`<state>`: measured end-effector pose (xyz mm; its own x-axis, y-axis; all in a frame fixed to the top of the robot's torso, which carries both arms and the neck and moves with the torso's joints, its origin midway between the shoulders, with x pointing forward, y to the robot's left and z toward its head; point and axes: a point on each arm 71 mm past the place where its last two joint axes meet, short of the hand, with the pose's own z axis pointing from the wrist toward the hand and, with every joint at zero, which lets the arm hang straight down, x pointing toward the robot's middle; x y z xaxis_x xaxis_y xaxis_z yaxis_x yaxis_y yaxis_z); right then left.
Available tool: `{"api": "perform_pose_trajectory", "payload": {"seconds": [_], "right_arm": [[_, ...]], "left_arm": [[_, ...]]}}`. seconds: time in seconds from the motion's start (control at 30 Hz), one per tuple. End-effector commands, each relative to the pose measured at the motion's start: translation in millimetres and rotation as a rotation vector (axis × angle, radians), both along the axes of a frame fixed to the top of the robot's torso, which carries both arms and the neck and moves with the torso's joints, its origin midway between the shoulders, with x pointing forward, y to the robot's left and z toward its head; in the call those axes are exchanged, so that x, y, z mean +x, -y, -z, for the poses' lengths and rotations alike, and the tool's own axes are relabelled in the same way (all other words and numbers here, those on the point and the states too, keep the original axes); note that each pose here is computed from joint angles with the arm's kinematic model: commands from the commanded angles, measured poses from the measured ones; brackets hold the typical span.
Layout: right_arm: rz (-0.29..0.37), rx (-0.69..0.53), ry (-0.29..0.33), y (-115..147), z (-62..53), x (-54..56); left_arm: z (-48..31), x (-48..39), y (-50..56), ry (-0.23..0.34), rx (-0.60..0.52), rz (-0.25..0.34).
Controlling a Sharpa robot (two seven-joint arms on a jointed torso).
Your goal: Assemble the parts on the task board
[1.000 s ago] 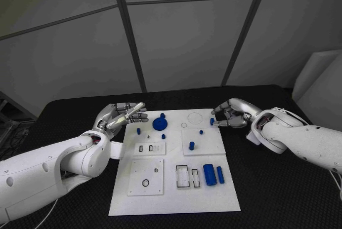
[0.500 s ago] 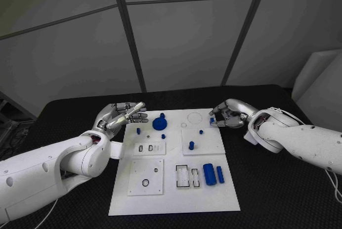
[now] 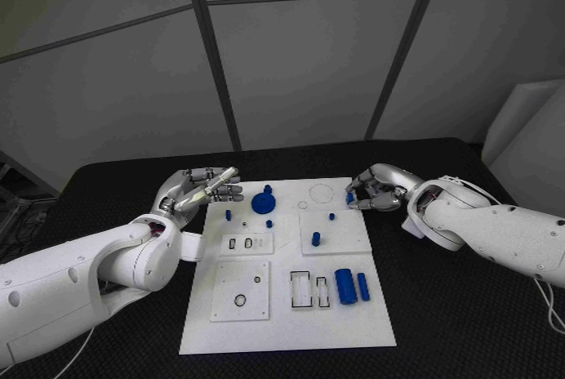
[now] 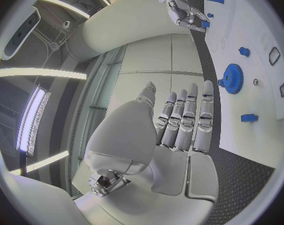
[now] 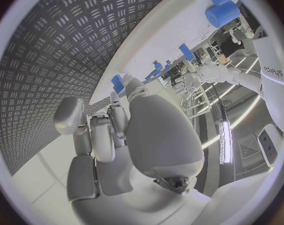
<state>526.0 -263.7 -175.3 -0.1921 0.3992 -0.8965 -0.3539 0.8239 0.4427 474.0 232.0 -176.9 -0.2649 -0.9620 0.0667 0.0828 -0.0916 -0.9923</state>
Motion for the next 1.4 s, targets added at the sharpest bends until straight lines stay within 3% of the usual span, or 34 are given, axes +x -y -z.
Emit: {"api": "perform_pose_trajectory", "payload": {"seconds": [0.03, 0.53, 1.03, 1.27, 1.4], "right_arm": [[-0.001, -0.014, -0.009, -1.1, 0.6, 0.8], [0.001, -0.013, -0.012, -3.8, 1.6, 1.7], [0.042, 0.014, 0.063, -2.2, -4.0, 1.4], [0.014, 0.045, 0.085, -15.6, -11.8, -10.3], [-0.023, 0.058, 0.121, -34.0, -27.4, -20.1]], "left_arm": [[-1.5, -0.2, 1.3, 0.01, -0.002, 0.013], [-1.5, -0.3, 1.1, 0.01, -0.002, 0.013], [-1.4, -0.2, 0.4, 0.009, -0.001, 0.012], [-1.0, 0.5, -3.5, 0.008, 0.003, 0.003], [-1.0, 0.7, -5.7, 0.009, 0.006, -0.002]]}}
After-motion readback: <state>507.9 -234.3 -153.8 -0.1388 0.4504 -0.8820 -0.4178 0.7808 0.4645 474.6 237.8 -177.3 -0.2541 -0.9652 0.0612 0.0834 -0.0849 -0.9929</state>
